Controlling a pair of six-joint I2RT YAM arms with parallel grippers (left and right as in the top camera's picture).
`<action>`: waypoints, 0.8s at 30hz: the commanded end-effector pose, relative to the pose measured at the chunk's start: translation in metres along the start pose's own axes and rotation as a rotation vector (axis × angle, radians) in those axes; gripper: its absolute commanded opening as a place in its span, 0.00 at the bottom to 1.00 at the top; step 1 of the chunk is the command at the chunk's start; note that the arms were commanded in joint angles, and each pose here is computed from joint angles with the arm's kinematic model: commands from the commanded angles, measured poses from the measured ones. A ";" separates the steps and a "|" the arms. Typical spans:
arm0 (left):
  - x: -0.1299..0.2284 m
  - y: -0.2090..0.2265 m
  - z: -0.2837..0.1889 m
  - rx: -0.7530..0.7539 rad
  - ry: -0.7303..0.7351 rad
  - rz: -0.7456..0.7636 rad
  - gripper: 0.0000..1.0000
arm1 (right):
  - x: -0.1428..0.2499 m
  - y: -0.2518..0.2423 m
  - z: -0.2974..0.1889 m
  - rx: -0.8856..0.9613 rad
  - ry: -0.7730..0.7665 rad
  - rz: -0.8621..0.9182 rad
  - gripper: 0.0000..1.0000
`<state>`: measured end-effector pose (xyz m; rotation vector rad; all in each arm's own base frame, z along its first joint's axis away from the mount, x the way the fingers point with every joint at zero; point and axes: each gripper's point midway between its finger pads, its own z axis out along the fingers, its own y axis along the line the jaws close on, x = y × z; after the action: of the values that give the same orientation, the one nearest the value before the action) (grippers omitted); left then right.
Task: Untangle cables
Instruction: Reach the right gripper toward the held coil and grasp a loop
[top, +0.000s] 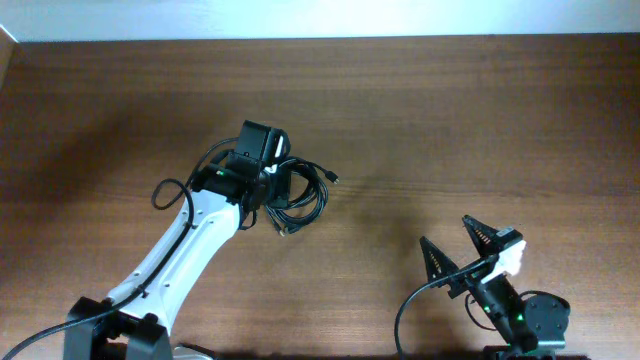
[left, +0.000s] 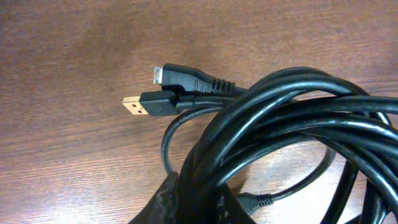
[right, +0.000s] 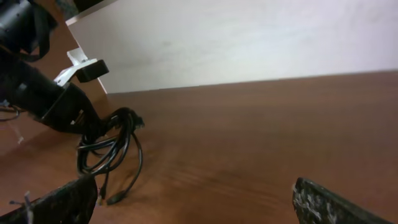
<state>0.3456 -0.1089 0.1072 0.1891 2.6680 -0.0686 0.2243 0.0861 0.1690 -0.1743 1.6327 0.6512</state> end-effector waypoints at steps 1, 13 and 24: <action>-0.005 -0.008 -0.008 0.046 -0.026 0.000 0.00 | -0.017 0.012 0.003 -0.035 0.035 0.058 0.99; 0.004 -0.081 -0.023 0.393 -0.060 0.416 0.00 | -0.012 0.031 0.062 -0.317 0.372 0.328 0.99; -0.010 -0.062 -0.016 0.274 -0.052 0.073 0.00 | -0.005 0.065 0.068 -0.561 0.429 0.361 0.62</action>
<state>0.3317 -0.1732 0.1164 0.5821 2.5774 -0.3874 0.2630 0.1563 0.1790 -0.3408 1.9184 1.3728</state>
